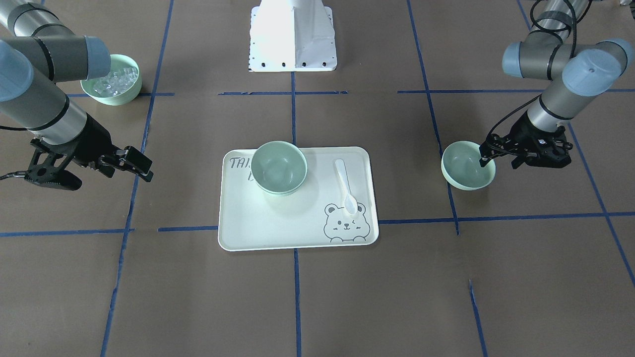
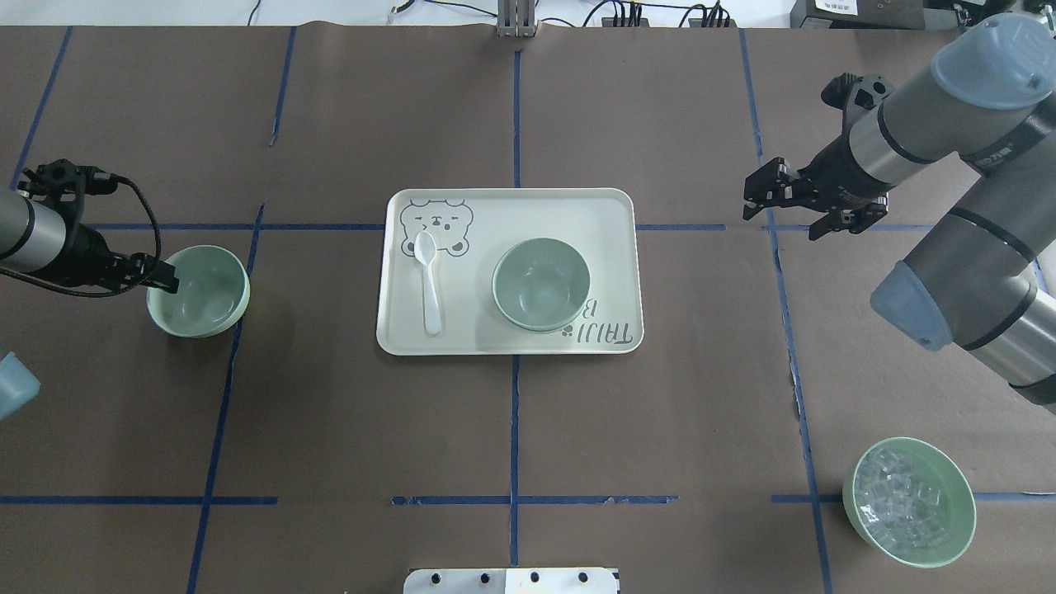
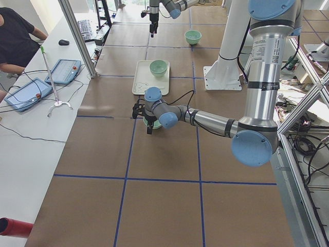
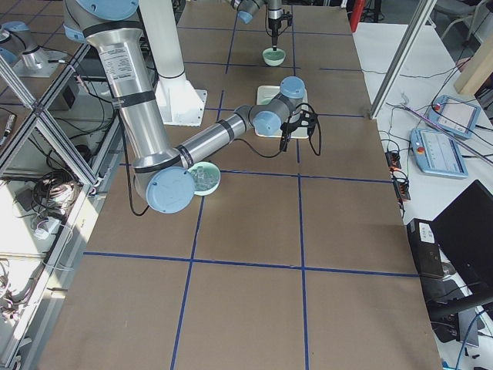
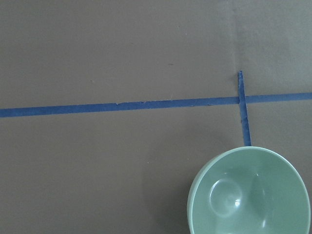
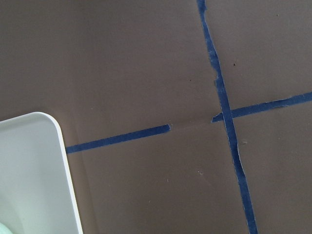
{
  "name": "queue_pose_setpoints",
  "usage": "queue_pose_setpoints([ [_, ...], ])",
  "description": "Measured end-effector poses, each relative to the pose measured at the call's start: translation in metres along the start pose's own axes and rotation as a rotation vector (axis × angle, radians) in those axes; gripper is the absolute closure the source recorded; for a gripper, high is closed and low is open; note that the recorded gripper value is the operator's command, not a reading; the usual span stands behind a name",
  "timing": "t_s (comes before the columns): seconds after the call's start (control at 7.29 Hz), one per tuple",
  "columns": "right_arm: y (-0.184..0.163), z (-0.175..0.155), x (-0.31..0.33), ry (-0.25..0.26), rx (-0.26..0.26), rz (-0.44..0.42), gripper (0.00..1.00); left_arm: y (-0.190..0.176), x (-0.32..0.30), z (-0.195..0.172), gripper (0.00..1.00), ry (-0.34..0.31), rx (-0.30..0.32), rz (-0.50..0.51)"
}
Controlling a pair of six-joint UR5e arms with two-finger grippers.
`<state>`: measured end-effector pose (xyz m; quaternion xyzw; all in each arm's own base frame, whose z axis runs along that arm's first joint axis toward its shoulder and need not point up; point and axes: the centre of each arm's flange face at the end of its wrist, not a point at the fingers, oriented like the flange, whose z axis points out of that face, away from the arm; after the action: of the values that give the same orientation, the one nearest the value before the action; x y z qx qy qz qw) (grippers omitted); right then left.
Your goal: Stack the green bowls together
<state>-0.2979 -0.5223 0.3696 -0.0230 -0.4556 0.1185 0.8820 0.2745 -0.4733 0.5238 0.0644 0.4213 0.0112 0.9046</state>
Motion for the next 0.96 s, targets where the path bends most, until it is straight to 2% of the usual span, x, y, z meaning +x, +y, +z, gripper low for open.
queue_pose_setpoints([
  [0.55,-0.008,-0.003,0.024,0.018,0.009,-0.018,0.00,0.002,0.007,0.005,1.00,0.009,-0.020,0.009],
  [0.82,-0.023,-0.014,0.068,0.044,0.019,-0.057,0.00,-0.016,0.048,-0.008,1.00,0.072,-0.024,-0.023],
  [0.96,-0.028,-0.020,0.087,0.047,0.012,-0.073,0.00,-0.037,0.088,-0.022,1.00,0.106,-0.015,-0.067],
])
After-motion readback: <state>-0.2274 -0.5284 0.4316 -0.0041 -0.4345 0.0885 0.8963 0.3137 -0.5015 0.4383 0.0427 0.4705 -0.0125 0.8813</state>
